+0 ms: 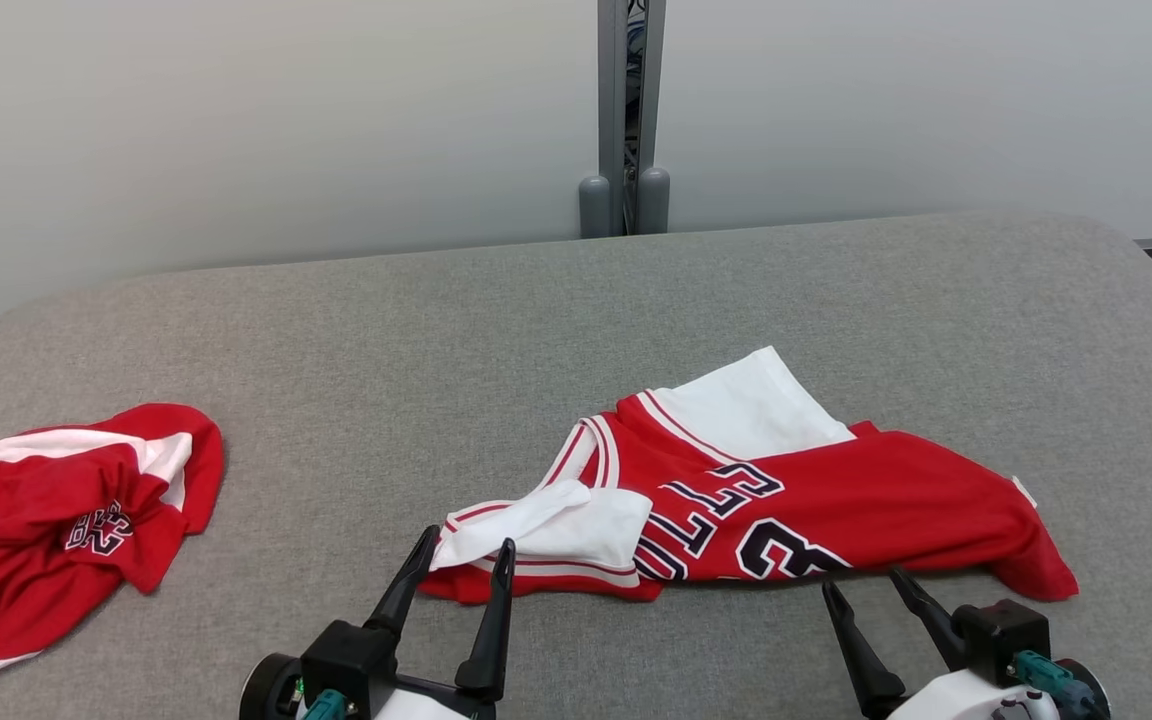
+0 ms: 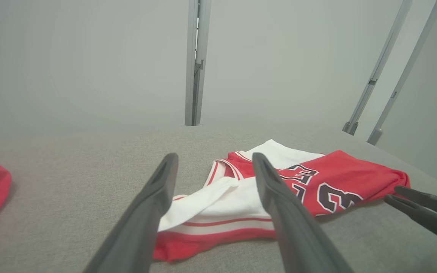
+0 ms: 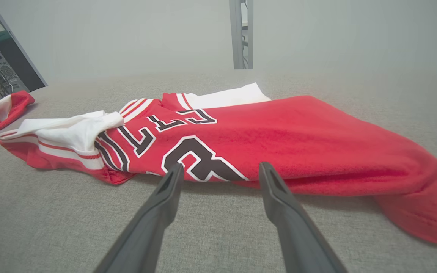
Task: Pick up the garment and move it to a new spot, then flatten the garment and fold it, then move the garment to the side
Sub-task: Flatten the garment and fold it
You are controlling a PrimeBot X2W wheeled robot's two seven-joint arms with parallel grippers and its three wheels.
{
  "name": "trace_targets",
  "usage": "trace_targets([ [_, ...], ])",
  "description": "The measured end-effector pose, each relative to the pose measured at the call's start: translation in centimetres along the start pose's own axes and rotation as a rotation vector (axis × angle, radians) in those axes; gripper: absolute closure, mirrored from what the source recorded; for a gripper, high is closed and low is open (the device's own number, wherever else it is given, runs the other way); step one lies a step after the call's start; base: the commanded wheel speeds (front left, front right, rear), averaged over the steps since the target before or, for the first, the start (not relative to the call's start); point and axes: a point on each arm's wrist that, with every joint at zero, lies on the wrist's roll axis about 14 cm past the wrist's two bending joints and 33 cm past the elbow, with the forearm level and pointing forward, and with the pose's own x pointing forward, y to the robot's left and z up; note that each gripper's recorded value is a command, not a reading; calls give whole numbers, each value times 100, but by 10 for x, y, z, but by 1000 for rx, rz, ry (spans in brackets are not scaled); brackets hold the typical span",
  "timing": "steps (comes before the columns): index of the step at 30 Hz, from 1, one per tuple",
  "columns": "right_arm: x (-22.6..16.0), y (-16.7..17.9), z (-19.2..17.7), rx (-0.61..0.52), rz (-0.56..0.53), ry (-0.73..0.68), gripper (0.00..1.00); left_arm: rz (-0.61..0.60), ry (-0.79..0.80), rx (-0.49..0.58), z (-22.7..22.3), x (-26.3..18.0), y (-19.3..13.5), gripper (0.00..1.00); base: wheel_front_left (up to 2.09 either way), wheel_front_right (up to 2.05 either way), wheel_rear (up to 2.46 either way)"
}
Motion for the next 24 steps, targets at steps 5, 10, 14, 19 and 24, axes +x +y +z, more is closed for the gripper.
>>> trace_targets([
  [5, -3, -4, 4, 1, -14, -15, 0, -15, -4, 2, 2, 1, -5, 0, 0, 0, 0],
  [10, -7, -10, 6, 4, -36, -24, 0, -34, -6, 7, 2, 6, -9, 0, 0, 0, 0],
  [14, -10, -16, 5, 3, -57, -23, 0, -72, 6, 23, 0, 19, -15, 0, 0, 0, 0],
  [19, -12, -26, 0, 5, -88, -6, 0, -149, 38, 49, -5, 52, -27, 0, 0, 0, 0],
  [24, -4, -40, 6, 5, -121, -17, 0, -239, 44, 62, 5, 104, -44, 0, 0, 0, 0],
])
